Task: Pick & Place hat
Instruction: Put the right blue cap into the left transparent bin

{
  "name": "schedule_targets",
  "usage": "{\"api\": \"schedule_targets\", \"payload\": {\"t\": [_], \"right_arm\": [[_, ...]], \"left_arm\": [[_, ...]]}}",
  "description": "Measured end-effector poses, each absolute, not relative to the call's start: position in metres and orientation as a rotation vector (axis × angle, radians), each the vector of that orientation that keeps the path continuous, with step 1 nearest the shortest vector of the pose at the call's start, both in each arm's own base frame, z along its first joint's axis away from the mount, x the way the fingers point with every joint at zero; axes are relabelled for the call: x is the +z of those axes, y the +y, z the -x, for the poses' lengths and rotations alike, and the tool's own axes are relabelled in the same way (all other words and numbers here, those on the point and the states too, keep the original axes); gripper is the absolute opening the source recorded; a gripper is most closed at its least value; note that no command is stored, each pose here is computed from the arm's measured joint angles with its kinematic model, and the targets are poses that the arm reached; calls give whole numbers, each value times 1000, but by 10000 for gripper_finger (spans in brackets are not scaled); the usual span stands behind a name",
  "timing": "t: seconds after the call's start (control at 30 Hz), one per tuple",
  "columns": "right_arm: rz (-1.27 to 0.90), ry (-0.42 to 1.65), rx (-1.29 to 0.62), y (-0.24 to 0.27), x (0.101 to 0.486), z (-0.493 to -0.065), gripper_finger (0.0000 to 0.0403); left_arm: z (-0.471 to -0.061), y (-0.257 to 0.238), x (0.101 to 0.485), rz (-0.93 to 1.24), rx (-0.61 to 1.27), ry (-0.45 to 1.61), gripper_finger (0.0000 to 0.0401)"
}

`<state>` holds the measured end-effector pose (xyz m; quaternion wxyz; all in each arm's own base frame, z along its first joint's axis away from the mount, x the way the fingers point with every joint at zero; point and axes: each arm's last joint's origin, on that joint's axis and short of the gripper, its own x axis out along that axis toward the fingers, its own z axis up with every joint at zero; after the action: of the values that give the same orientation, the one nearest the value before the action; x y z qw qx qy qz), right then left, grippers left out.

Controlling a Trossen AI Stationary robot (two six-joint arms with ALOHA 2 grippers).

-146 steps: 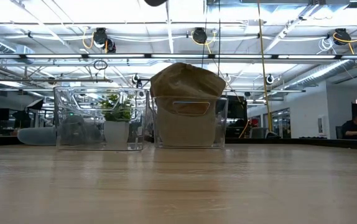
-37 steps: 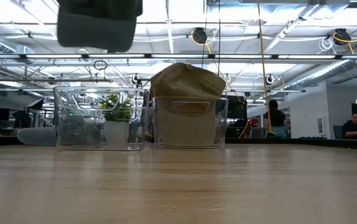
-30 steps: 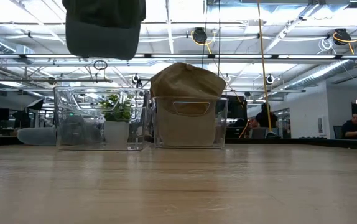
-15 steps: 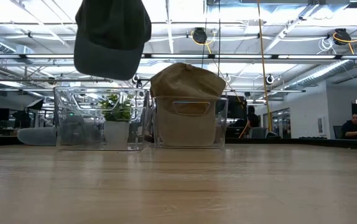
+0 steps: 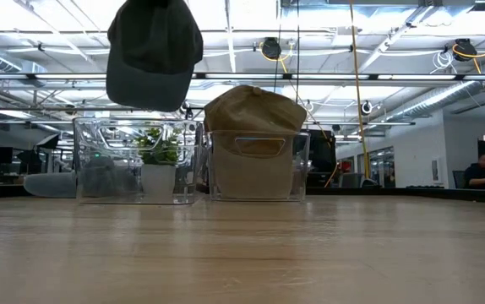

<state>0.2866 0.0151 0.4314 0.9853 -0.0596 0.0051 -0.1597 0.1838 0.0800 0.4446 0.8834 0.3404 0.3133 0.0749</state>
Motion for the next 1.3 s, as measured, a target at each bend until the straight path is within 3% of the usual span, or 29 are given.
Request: {"api": "schedule_targets", "payload": {"t": [0.2,0.37,0.6,1.3], "right_arm": [[120,10,-321,15,431,-287,144],[120,11,-321,15,431,-287,140],[120,13,-321,15,431,-287,141],[92,21,-325,15,430,-287,141]], "left_arm": [[-176,98,441,-633,119,613,22],[-180,115,411,-556,104,650,22],[-189,120,389,-599,93,510,22],[-197,132,305,-517,50,546,22]]}}
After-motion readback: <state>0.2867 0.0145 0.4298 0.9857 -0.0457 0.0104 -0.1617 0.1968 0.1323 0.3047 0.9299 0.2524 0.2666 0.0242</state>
